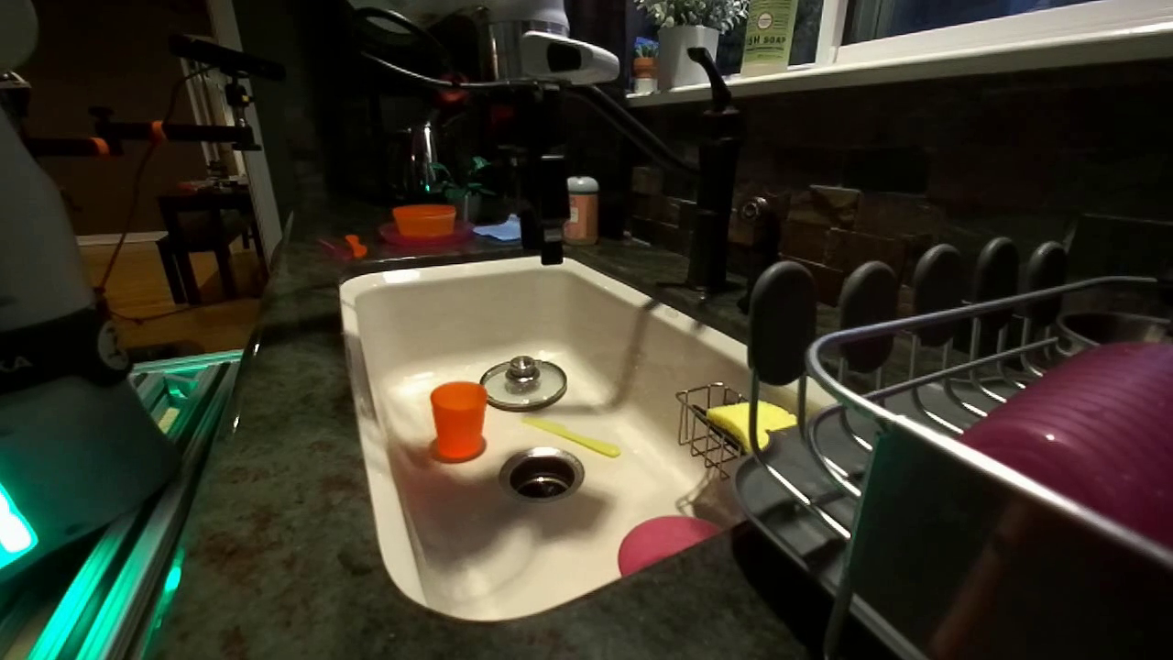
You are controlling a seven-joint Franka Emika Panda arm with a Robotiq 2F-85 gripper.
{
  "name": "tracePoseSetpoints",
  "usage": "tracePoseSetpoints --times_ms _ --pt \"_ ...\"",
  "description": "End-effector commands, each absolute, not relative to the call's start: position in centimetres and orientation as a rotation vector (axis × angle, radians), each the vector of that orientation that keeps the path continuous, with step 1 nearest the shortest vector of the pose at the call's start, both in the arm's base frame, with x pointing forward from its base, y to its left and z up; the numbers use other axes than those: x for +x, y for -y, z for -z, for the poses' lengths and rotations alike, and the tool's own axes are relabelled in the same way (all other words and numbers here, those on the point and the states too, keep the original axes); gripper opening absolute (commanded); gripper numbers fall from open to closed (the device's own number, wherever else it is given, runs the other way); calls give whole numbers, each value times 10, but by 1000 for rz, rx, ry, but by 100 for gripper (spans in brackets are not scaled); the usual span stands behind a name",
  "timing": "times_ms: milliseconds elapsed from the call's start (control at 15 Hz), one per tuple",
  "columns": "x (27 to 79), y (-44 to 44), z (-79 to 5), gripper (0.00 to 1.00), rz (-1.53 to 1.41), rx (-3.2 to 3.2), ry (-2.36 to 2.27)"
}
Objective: Remove the yellow knife from the drain.
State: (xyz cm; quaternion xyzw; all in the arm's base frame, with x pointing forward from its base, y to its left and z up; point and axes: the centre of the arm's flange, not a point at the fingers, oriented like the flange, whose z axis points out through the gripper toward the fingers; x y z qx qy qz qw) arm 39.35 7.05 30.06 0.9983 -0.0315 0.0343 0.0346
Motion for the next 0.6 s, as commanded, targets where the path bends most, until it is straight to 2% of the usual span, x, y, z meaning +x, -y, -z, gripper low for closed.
tracePoseSetpoints --times_ms 0,533 --pt "374 -67 -314 100 -146 3020 11" --pt "384 -69 -315 100 -177 3018 10"
